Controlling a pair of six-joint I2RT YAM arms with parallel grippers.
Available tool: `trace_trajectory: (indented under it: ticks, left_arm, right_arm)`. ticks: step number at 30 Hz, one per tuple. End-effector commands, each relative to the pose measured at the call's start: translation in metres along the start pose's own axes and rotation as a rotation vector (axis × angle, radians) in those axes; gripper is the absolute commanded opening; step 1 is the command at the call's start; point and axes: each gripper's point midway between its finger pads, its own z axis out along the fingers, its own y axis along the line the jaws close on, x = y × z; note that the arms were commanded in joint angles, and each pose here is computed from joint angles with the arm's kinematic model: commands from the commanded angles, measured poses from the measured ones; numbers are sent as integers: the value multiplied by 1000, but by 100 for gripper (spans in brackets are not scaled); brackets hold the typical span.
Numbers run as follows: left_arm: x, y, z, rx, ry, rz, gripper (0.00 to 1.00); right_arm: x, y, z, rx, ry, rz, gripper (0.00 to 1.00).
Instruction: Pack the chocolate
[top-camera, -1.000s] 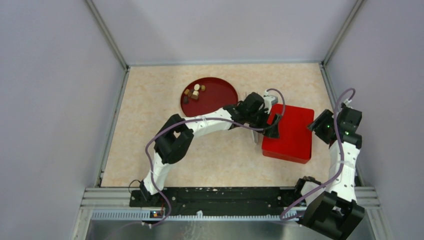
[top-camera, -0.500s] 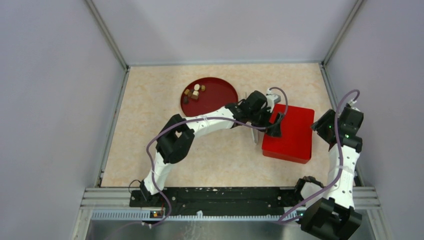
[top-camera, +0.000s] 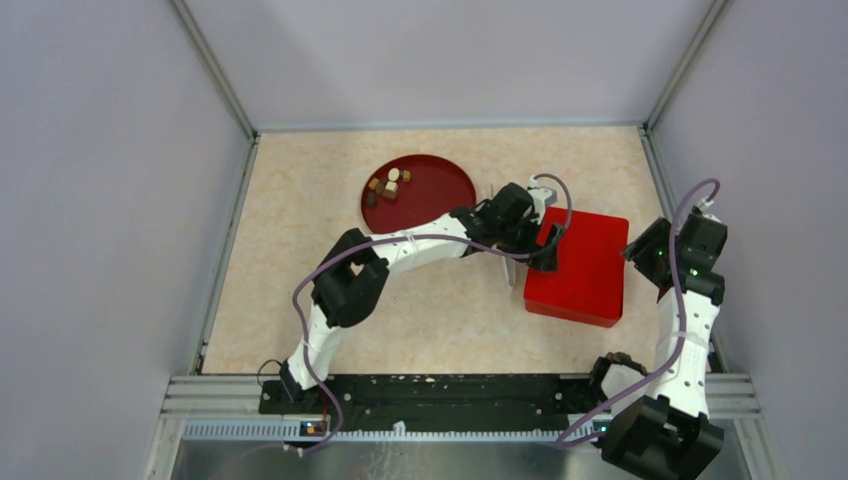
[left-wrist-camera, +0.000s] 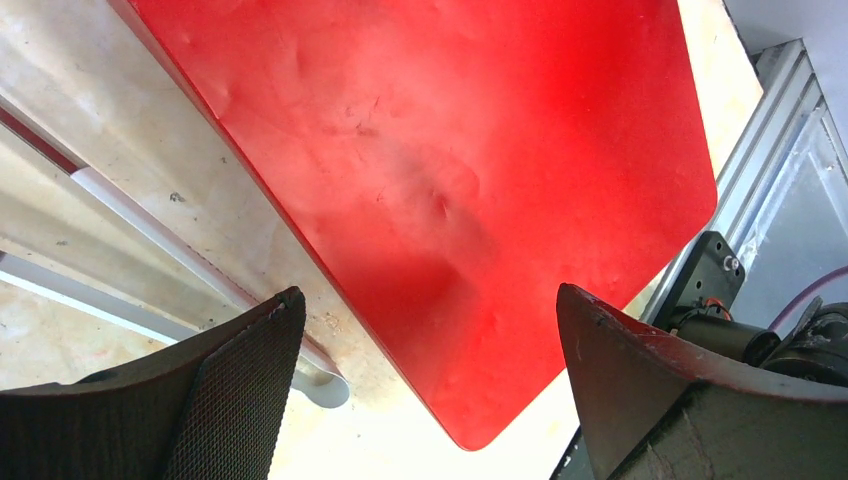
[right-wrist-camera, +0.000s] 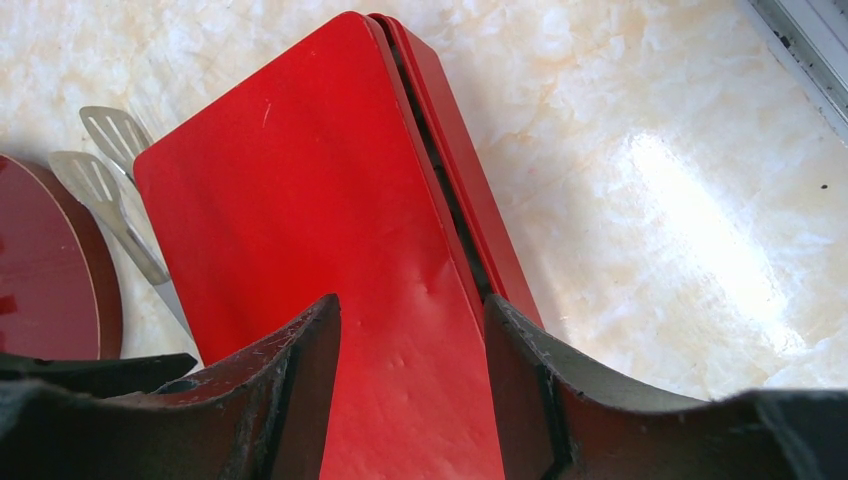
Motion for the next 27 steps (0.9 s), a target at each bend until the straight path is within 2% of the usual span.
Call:
trace_trajectory:
  ticks: [1,21,27]
  left_arm:
    - [-12,-11,-11,13,-33,21,98]
    - [-12,-36,4,116,-16,28,98]
    - [-16,-38,10,125,-21,37,98]
  right_arm:
    - [-16,6,-4,-24,-65,8,54]
    - [-19,9,-7,-39,-66,-9,54]
    - [-28,20,-24,-81,-105,-19,54]
